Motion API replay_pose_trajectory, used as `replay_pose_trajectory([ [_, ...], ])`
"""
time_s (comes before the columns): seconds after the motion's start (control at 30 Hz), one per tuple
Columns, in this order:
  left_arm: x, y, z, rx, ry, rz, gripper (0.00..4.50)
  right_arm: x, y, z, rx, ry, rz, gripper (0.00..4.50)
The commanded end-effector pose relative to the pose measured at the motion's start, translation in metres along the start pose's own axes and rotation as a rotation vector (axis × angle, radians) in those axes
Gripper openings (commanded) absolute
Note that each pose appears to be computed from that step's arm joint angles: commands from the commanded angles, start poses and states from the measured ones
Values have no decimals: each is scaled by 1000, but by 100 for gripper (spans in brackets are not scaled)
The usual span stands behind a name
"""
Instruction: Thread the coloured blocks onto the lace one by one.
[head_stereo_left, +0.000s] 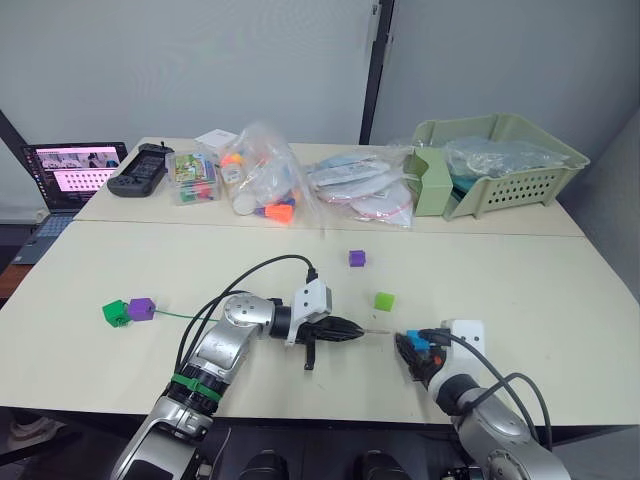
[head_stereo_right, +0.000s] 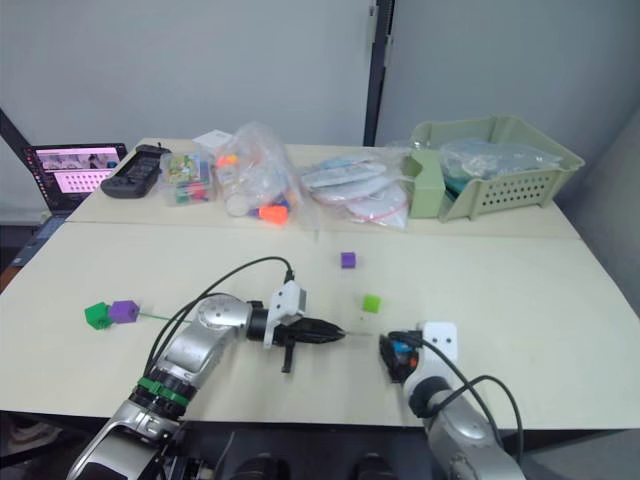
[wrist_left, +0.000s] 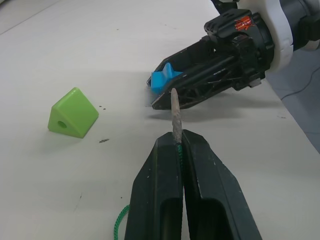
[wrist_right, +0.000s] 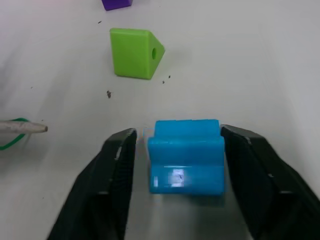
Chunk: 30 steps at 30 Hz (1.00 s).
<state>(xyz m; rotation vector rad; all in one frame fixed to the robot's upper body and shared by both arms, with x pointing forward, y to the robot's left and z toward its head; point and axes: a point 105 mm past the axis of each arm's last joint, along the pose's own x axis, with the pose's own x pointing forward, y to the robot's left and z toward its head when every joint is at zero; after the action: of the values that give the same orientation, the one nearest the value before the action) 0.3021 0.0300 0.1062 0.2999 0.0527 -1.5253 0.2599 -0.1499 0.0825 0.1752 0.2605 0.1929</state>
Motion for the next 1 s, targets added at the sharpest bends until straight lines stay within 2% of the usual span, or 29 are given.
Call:
replay_pose_trajectory([
  [0.03, 0, -3, 6, 32, -21, -10, 0, -20, -7, 47, -77, -116, 97, 426],
  [0.07, 0, -4, 6, 32, -22, -11, 0, -24, -9, 54, -95, -119, 124, 449],
  [0.17, 0, -5, 5, 28, -22, -8, 0, -35, -8, 59, -168, -45, 272, 449],
  [0.23, 0, -5, 4, 27, -24, -5, 0, -46, -5, 57, -251, 64, 415, 449],
  [0.27, 0, -5, 4, 25, -26, -1, 0, -53, -6, 62, -329, 137, 519, 449],
  [0.33, 1, -4, 4, 21, -29, 5, 0, -59, -12, 72, -485, 244, 621, 449],
  [0.43, 2, -5, 3, 19, -28, 7, 0, -50, -28, 76, -804, 395, 674, 449],
  [0.5, 2, -7, 3, 20, -28, 9, 0, -40, -31, 77, -913, 439, 715, 449],
  [0.7, 1, -6, 3, 19, -24, 31, 0, -8, -22, 75, -1115, 483, 834, 449],
  [1.0, 2, -6, 2, 21, -21, 52, 0, 19, -12, 55, -1187, 602, 899, 449],
])
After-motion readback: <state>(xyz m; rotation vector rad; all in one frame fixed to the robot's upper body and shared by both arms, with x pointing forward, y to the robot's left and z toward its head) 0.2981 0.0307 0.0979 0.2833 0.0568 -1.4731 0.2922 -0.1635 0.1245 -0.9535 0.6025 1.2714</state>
